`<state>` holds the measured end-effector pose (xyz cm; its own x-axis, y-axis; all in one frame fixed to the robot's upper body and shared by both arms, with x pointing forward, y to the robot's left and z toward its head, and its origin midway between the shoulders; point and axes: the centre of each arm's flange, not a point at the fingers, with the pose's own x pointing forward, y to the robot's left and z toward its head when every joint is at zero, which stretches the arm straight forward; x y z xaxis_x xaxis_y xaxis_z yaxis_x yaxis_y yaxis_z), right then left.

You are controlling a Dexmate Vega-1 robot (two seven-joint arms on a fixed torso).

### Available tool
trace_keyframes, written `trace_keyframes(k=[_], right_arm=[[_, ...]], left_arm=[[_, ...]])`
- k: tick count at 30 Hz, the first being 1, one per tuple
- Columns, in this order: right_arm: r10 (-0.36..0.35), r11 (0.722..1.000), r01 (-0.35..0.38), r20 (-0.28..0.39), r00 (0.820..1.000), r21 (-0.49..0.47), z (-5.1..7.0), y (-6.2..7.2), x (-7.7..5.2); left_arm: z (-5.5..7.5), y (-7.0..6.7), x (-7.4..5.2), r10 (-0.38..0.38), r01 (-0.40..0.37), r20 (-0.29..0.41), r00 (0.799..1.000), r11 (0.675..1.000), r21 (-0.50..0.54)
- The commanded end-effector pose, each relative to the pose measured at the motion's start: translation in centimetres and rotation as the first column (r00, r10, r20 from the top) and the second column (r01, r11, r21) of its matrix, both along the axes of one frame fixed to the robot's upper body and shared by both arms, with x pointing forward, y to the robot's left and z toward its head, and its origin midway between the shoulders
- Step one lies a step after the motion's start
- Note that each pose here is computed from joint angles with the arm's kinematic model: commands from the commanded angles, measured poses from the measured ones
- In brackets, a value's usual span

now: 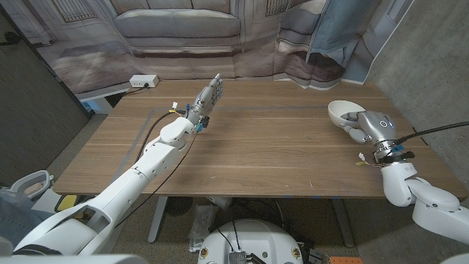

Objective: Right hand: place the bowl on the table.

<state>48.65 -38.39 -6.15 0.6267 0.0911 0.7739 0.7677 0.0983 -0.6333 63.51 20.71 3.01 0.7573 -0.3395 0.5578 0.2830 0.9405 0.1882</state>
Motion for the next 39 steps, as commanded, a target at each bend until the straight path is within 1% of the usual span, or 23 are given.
trace_keyframes(k=[1, 7, 9, 14, 16, 23, 27, 29, 33, 39], right_arm=[[0.034, 0.999, -0.034, 0.009, 0.999, -0.002, 0.3, 0.9, -0.6], [0.038, 0.999, -0.038, 0.017, 0.999, -0.020, 0.1, 1.2, -0.7], [0.029, 0.999, -0.028, 0.025, 0.999, -0.037, 0.0, 1.5, -0.8], [0.033, 0.999, -0.031, 0.032, 0.999, -0.044, -0.1, 2.0, -1.0], [0.027, 0.998, -0.024, 0.039, 0.999, -0.063, -0.2, 2.3, -1.1], [0.045, 0.997, -0.042, 0.043, 0.998, -0.061, -0.2, 3.2, -1.2], [0.051, 0.996, -0.048, 0.047, 0.998, -0.068, -0.2, 3.7, -1.3], [0.055, 0.996, -0.051, 0.048, 0.997, -0.071, -0.2, 3.8, -1.4], [0.070, 0.995, -0.065, 0.055, 0.996, -0.078, 0.1, 4.5, -1.7], [0.090, 0.992, -0.084, 0.055, 0.994, -0.095, 0.3, 5.4, -1.8]], left_arm=[[0.1, -0.1, 0.0, -0.002, 0.002, -0.005, 1.000, 1.000, 0.004], [0.2, -0.2, -0.1, -0.003, 0.003, -0.004, 1.000, 1.000, 0.009], [0.2, -0.2, -0.1, -0.005, 0.005, -0.003, 1.000, 1.000, 0.009], [0.2, 0.0, -0.1, -0.009, 0.009, -0.001, 1.000, 1.000, 0.009], [0.2, 0.0, -0.1, -0.011, 0.011, 0.000, 1.000, 1.000, 0.009], [0.2, 0.5, -0.4, -0.006, 0.006, 0.005, 1.000, 1.000, 0.010], [0.0, 0.8, -0.7, 0.000, 0.000, 0.008, 1.000, 1.000, 0.006], [-0.1, 0.9, -0.8, 0.001, -0.001, 0.007, 1.000, 1.000, 0.004], [-0.2, 1.1, -0.8, 0.003, -0.004, 0.003, 1.000, 1.000, 0.004], [-0.4, 1.3, -0.6, 0.003, -0.003, -0.002, 1.000, 1.000, 0.001]])
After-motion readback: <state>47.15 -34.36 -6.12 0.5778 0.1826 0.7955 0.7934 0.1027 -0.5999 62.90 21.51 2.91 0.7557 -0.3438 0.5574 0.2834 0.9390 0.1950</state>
